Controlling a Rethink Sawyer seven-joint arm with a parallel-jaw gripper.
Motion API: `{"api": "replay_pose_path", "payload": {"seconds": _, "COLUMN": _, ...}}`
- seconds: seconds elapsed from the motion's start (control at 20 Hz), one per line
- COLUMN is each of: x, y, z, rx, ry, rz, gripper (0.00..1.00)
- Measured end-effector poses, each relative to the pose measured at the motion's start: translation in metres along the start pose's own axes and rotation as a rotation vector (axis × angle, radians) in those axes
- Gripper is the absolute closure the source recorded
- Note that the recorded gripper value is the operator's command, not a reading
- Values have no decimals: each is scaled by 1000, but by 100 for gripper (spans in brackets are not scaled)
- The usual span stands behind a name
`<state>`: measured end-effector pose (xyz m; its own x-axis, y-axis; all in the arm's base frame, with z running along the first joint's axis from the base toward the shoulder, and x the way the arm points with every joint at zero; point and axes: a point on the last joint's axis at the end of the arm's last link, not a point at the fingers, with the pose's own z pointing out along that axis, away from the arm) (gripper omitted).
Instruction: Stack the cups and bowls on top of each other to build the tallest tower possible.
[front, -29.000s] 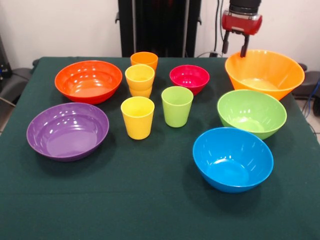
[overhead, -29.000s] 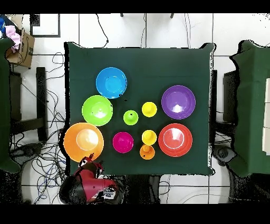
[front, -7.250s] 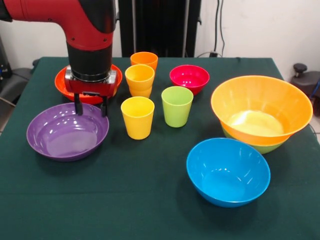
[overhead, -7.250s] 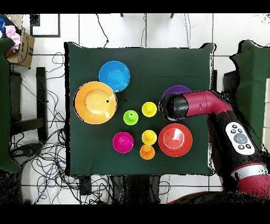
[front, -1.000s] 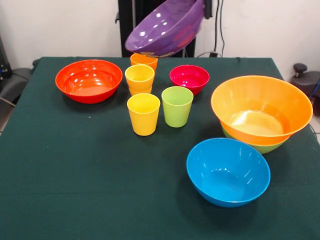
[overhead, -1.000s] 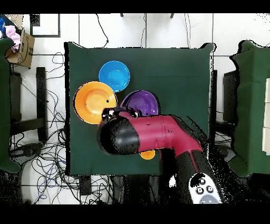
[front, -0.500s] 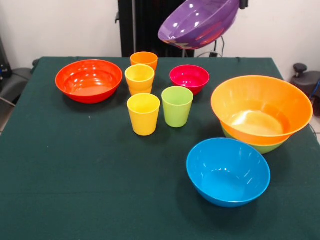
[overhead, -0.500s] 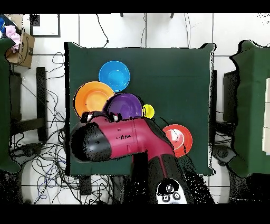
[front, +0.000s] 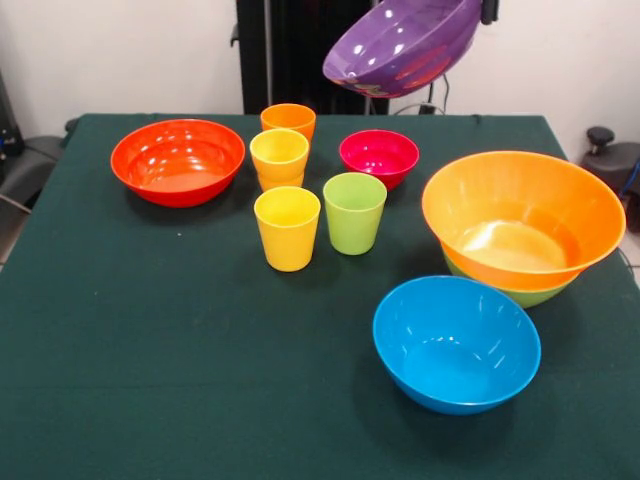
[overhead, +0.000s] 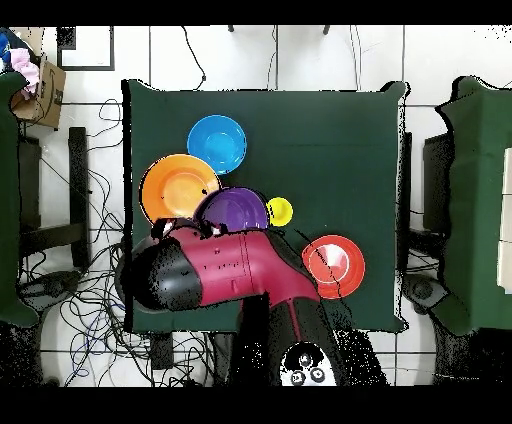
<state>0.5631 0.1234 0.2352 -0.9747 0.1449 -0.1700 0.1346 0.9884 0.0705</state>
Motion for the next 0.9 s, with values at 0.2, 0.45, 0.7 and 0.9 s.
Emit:
{"api": "replay_pose_path", "payload": {"seconds": 0.2, "x": 7, "y": 2, "z": 5, "rx": 11, "ry": 12, "rz": 18, "gripper": 100}}
{"api": "replay_pose_path", "payload": {"seconds": 0.45, "x": 14, "y": 5, "z": 18, "rx": 12, "ry": 15, "rz": 33, "gripper": 100}}
{"api": "replay_pose_path", "payload": {"seconds": 0.7, "x": 23, "y": 14, "z": 41, "rx": 0, "ry": -13, "rz": 52, "gripper": 100}}
{"api": "replay_pose_path", "payload": {"seconds": 0.9, "x": 29, "y": 19, "z": 55, "rx": -8, "ry": -26, "rz": 62, "gripper": 100}}
